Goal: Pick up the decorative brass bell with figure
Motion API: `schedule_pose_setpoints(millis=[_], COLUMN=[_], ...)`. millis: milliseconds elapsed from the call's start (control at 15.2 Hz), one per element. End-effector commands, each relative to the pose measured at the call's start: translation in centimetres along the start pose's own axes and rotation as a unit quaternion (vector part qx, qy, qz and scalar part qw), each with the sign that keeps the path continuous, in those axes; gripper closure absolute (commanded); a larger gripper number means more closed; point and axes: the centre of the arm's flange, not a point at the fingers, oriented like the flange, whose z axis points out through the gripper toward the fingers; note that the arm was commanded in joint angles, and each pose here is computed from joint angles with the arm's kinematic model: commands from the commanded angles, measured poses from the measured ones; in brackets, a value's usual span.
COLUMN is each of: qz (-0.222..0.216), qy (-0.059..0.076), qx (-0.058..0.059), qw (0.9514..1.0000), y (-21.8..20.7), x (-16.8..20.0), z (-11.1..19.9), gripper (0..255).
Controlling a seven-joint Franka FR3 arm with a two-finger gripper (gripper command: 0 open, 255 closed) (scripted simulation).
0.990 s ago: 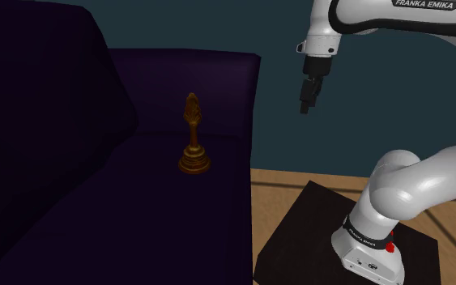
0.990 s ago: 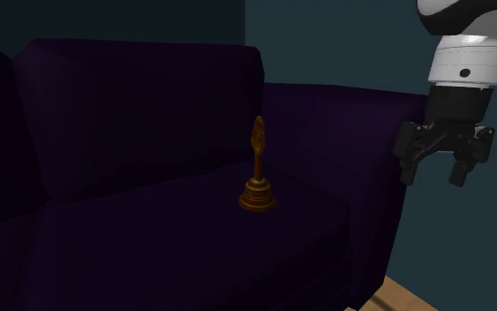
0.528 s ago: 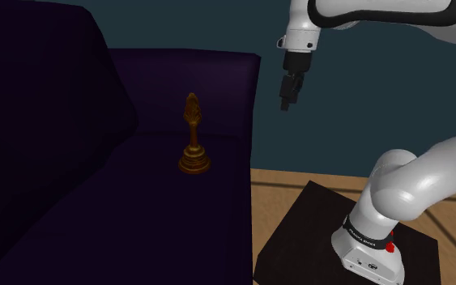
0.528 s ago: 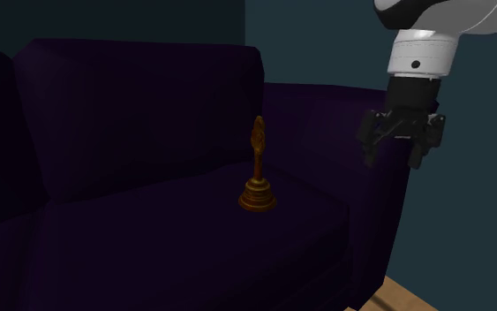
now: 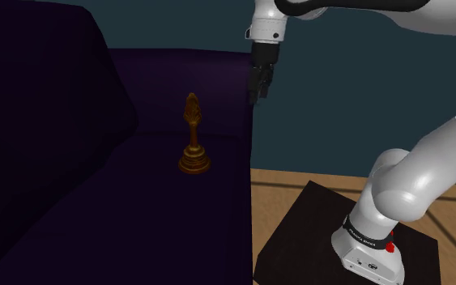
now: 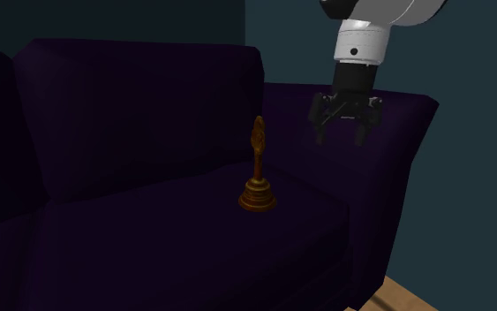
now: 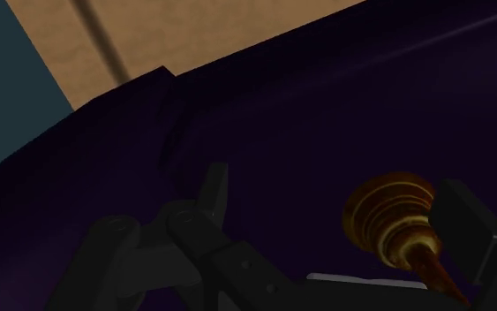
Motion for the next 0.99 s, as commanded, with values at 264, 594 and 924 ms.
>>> schedule_pose_setpoints(millis=[264,594,924], qz=[-0.026,-0.048,-0.069], qy=[0.01,0.018,0.025], qx=[0.003,0.005,0.007], qw=[0.9996,0.9987,0.9973], y=[-5.1,-9.5,-14.0], x=[5.4,9.8,14.1], z=[-1.3,-2.6,-3.9], gripper=[0,0,0])
